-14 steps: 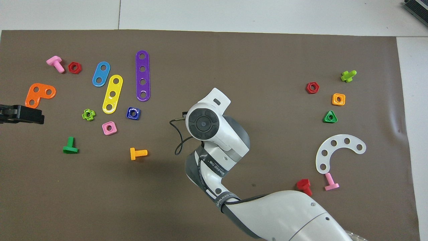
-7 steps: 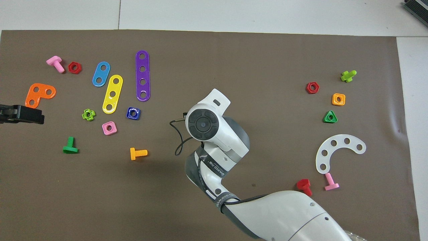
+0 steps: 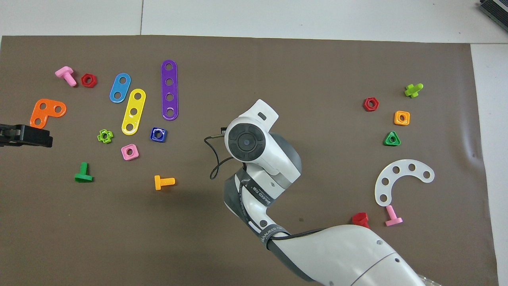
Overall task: Unscrew and place screws in storage area
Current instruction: 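Carry the blue bolt with the right gripper toward the green triangle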
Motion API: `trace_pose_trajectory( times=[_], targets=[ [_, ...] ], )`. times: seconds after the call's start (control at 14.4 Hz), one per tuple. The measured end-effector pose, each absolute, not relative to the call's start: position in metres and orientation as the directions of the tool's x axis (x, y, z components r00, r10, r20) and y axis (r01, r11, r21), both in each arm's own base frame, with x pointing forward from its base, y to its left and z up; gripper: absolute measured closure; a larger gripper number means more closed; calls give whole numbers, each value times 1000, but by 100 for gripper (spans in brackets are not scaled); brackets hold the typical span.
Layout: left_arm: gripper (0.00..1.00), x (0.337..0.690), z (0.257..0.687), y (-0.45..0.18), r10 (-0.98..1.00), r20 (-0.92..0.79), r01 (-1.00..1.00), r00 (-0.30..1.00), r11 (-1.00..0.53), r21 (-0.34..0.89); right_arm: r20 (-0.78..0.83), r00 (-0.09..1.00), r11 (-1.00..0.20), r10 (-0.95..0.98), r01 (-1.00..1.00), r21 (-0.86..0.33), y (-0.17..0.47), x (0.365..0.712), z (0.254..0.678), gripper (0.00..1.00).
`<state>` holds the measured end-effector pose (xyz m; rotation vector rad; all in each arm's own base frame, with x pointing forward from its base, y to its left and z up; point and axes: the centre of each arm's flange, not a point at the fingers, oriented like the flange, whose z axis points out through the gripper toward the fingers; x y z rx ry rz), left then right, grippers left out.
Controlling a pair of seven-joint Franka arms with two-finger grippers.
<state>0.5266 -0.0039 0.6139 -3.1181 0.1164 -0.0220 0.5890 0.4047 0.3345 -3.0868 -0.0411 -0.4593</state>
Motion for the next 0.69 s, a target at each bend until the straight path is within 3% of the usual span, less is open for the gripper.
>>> trace_pose_trajectory(
  times=[0.14,0.35,0.49,0.69],
  targets=[
    [0,527,614,-4,-75,13,-74,997,-997,-22,324,945,-999,-42,-34,-31,353,611,379,81],
    [0,527,614,-4,-75,13,-74,997,-997,-22,339,932,-991,-132,-133,-19,227,625,426,81],
    [0,527,614,-4,-75,13,-74,997,-997,-22,332,928,-984,-167,-175,-6,159,618,421,81],
    [0,527,614,-4,-75,13,-74,997,-997,-22,327,934,-987,-147,-160,12,92,599,377,81]
  ],
)
